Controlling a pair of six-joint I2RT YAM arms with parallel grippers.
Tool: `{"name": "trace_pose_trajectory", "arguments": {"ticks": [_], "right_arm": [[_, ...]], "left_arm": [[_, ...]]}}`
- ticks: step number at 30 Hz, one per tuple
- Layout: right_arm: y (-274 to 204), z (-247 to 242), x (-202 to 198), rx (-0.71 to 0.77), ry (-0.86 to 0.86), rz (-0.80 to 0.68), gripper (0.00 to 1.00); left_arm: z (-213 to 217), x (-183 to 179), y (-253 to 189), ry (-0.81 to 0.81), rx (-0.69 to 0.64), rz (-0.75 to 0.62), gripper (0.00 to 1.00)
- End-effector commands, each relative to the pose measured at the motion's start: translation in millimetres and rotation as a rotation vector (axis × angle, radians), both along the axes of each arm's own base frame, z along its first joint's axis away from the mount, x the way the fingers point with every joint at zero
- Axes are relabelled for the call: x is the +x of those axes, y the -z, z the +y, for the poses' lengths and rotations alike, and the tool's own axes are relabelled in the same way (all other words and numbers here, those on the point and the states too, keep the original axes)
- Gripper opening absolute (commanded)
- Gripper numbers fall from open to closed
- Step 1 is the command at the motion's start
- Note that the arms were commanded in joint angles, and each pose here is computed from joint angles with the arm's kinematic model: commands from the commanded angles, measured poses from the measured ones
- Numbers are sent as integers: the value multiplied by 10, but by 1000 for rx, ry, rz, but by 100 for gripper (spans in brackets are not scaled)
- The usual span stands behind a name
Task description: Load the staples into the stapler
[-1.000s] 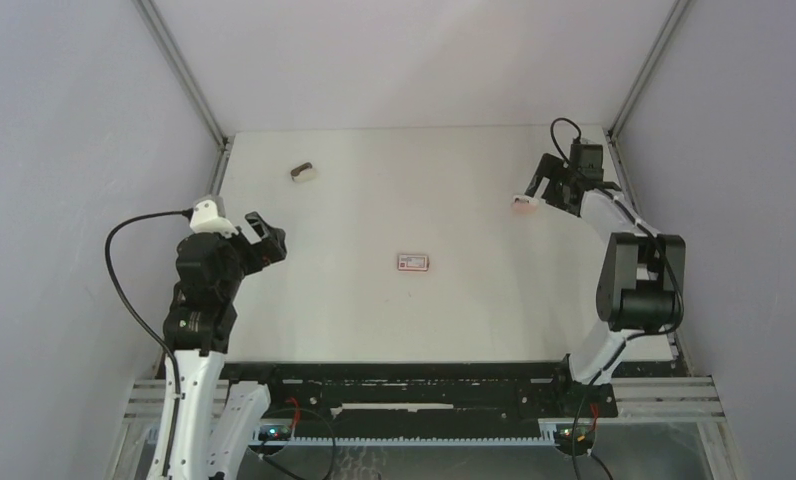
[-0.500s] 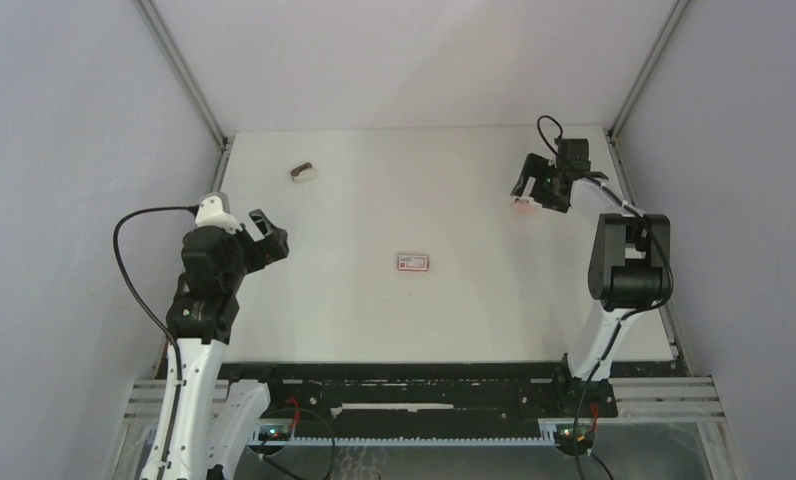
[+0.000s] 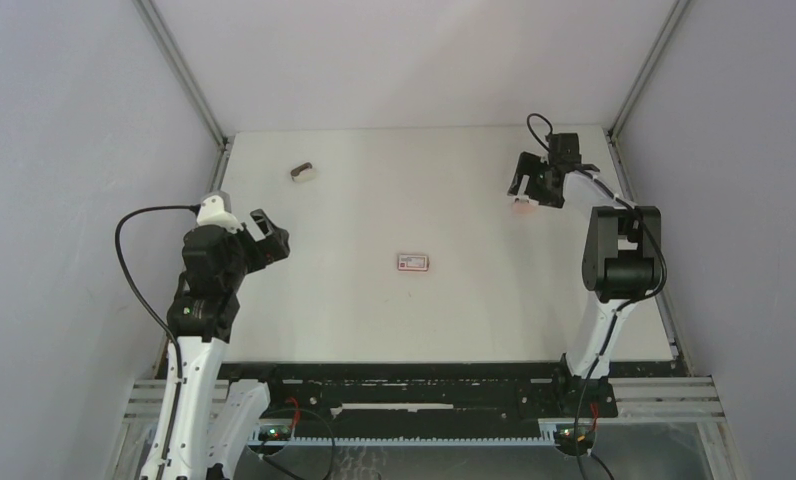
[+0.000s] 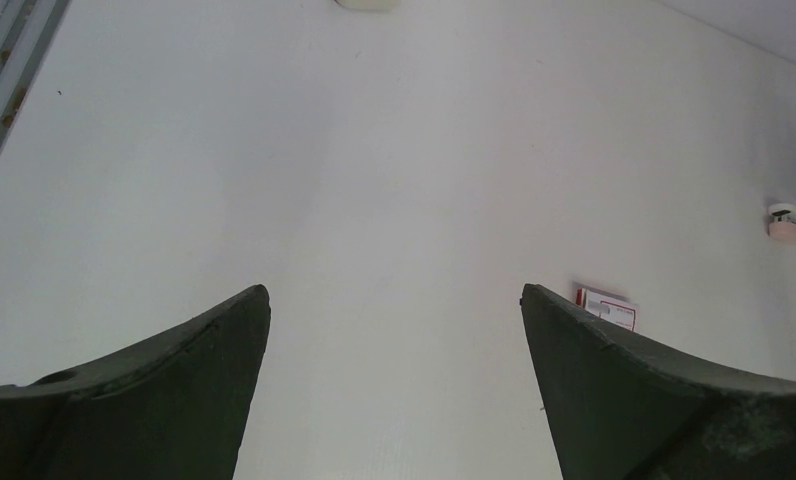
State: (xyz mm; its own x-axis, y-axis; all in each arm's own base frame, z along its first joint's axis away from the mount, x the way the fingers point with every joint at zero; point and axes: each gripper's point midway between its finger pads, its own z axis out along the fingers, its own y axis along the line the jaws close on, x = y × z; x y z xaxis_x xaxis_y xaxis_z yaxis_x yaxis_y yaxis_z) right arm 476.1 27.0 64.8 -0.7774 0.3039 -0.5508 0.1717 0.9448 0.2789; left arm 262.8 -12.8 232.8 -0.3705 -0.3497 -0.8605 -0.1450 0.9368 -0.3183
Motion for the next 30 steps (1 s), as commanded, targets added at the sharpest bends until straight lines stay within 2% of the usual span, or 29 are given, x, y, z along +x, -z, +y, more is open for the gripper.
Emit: {"name": "trace_pose_trajectory", "arguments": {"ticks": [1, 9, 18, 23, 27, 30], "right_arm": [[-85, -7, 176, -79, -15, -23, 86], [67, -171, 215, -174, 47, 29, 86], [95, -259, 239, -206, 73, 48, 87], [127, -267, 273, -170, 68, 54, 86], [147, -227, 299, -164, 36, 62, 82], [159, -192, 304, -175, 14, 63, 74]], "left_arm": [[-12, 29, 22, 11, -4, -11, 100], [-30, 43, 42, 20, -9, -1, 100], [-41, 32, 21, 26, -11, -10, 100], [-68, 41, 37, 38, -19, -2, 100], [-73, 47, 47, 40, -21, 3, 100], [-71, 49, 56, 40, -20, 6, 100]]}}
